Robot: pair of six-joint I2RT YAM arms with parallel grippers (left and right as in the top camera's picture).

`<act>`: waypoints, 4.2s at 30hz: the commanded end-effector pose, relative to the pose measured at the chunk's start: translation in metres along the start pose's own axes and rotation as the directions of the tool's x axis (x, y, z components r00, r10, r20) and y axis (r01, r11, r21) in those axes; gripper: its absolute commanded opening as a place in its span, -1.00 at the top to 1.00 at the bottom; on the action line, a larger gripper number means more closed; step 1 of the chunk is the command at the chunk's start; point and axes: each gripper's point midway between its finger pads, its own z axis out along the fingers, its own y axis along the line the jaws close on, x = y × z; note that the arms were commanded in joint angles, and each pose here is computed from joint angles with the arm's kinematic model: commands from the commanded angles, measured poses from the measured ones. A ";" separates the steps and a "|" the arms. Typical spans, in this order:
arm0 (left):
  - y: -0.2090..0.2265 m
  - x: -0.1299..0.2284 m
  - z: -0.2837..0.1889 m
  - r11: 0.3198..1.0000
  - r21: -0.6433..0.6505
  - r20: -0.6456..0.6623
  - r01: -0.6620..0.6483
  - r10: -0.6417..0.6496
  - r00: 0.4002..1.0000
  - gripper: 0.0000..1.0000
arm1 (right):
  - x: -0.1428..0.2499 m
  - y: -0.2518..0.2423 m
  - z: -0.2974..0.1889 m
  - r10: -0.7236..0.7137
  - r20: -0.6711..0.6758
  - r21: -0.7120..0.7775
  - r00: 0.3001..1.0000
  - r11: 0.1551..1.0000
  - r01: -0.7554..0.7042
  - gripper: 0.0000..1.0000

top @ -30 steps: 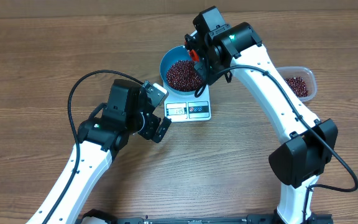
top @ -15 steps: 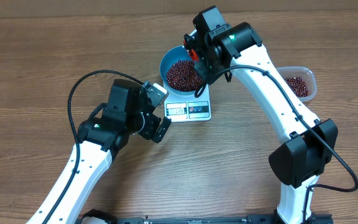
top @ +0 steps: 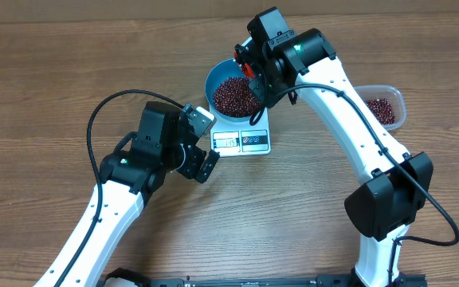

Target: Scoop item into bowl and weigh 150g on scale

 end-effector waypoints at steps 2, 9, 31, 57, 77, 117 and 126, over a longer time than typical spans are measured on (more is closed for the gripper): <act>0.002 0.002 0.002 1.000 -0.006 -0.007 0.015 -0.015 1.000 -0.99 | -0.013 -0.007 -0.031 -0.016 0.083 0.038 0.996 0.999 0.013 0.93; 0.002 0.002 0.002 1.000 -0.006 -0.008 0.015 -0.015 1.000 -0.99 | -0.013 -0.007 -0.031 -0.027 0.081 0.041 0.996 0.999 0.024 0.93; 0.002 0.002 0.002 1.000 -0.006 -0.008 0.015 -0.015 1.000 -0.99 | -0.007 0.013 -0.036 0.091 0.112 -0.266 0.990 0.962 -0.058 0.93; 0.002 0.002 0.002 1.000 -0.006 -0.007 0.015 -0.015 1.000 -0.99 | -0.001 -0.001 -0.033 0.099 0.093 -0.214 0.991 0.974 -0.077 0.93; 0.002 0.002 0.002 1.000 -0.006 -0.007 0.015 -0.015 1.000 -0.99 | 0.000 -0.007 -0.030 0.035 0.051 -0.039 0.998 0.999 -0.033 0.93; 0.002 0.002 0.002 1.000 -0.006 -0.007 0.015 -0.015 1.000 -0.99 | -0.004 0.007 -0.035 0.071 0.084 -0.162 0.994 0.985 -0.057 0.93; 0.002 0.002 0.002 1.000 -0.006 -0.007 0.015 -0.015 1.000 -0.99 | -0.001 -0.005 -0.078 0.145 0.202 -0.306 0.969 0.949 -0.079 0.93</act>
